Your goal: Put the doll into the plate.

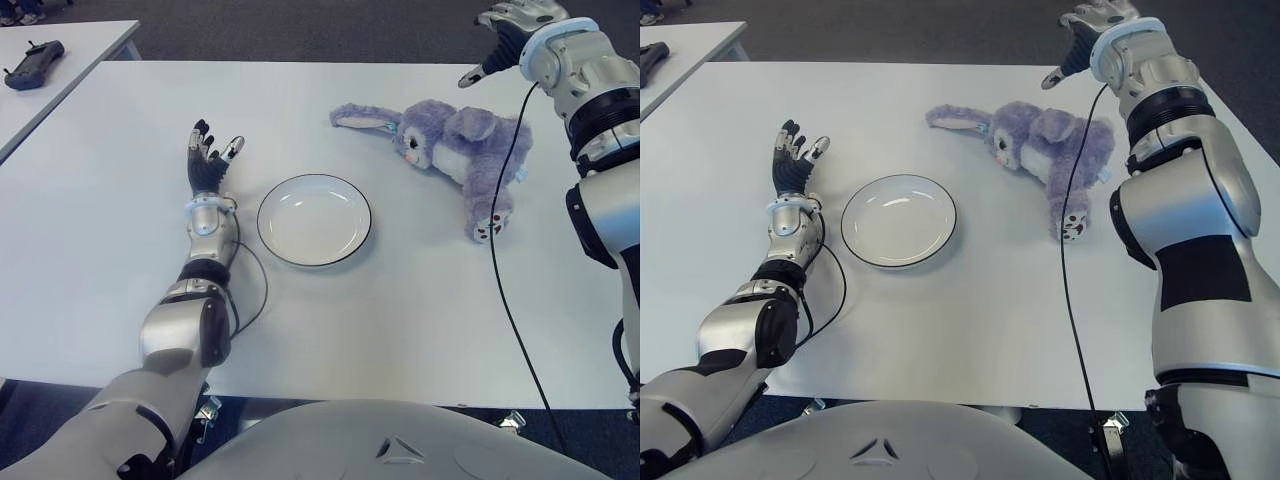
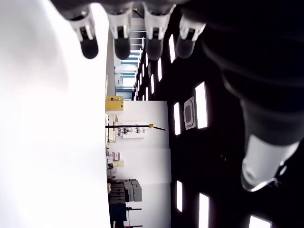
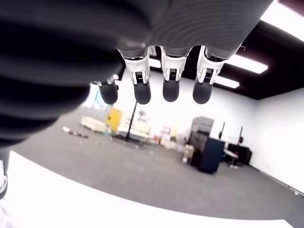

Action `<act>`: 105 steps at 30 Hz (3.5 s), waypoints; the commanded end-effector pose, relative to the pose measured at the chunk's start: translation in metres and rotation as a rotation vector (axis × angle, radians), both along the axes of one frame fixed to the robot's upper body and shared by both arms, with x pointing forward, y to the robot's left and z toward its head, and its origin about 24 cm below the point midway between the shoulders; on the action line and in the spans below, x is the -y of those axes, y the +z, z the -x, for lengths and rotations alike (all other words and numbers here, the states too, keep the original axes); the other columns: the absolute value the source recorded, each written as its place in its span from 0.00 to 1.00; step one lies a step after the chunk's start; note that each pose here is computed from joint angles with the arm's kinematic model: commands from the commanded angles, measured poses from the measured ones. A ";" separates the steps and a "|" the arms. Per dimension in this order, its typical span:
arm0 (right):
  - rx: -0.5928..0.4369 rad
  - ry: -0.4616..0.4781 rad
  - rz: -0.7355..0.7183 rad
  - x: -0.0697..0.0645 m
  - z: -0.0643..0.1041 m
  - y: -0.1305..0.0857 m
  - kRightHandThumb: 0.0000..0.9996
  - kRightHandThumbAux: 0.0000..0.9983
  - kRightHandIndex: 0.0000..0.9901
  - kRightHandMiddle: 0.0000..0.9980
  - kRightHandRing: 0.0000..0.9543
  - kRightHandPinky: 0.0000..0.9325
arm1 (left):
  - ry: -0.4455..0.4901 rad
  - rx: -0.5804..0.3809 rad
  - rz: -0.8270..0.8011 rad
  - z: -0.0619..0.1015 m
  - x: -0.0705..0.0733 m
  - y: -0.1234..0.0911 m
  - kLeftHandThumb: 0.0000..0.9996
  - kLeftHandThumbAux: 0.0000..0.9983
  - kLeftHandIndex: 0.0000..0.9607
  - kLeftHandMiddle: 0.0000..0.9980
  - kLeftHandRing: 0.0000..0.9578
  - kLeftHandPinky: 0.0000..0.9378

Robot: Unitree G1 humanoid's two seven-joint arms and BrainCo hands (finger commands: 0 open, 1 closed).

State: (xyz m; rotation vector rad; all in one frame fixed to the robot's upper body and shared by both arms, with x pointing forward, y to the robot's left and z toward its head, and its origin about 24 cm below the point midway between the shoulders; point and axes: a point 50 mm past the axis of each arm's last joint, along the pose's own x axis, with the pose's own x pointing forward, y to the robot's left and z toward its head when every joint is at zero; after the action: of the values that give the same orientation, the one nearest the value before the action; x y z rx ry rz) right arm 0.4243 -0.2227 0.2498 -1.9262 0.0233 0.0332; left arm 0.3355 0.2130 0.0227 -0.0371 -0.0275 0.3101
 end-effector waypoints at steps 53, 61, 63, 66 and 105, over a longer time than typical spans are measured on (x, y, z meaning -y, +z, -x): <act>0.218 0.487 -0.002 -0.019 0.027 -0.020 0.08 0.47 0.06 0.06 0.07 0.12 | -0.033 -0.484 0.181 0.084 0.044 -0.112 0.00 0.65 0.01 0.02 0.00 0.01; 0.216 0.520 0.005 -0.016 0.035 -0.018 0.11 0.46 0.06 0.06 0.07 0.12 | -0.034 -0.488 0.185 0.084 0.044 -0.113 0.00 0.65 0.00 0.01 0.00 0.01; 0.211 0.531 0.002 -0.014 0.038 -0.019 0.12 0.46 0.06 0.06 0.07 0.12 | -0.032 -0.486 0.185 0.084 0.044 -0.113 0.00 0.64 0.00 0.01 0.00 0.01; 0.203 0.540 -0.001 -0.014 0.041 -0.022 0.12 0.46 0.06 0.06 0.07 0.12 | -0.029 -0.484 0.188 0.084 0.044 -0.112 0.00 0.64 0.00 0.01 0.00 0.01; -0.219 0.421 -0.126 0.005 0.069 -0.118 0.15 0.51 0.04 0.01 0.07 0.19 | -0.032 -0.479 0.173 0.088 0.042 -0.114 0.00 0.65 0.00 0.02 0.00 0.01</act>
State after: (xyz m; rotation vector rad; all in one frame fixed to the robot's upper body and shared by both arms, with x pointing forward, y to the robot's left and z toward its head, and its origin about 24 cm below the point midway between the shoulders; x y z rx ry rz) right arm 0.3626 -0.2225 0.1621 -1.7867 -0.3444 0.4408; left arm 0.3377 0.2051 0.0225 -0.0460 -0.0199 0.2911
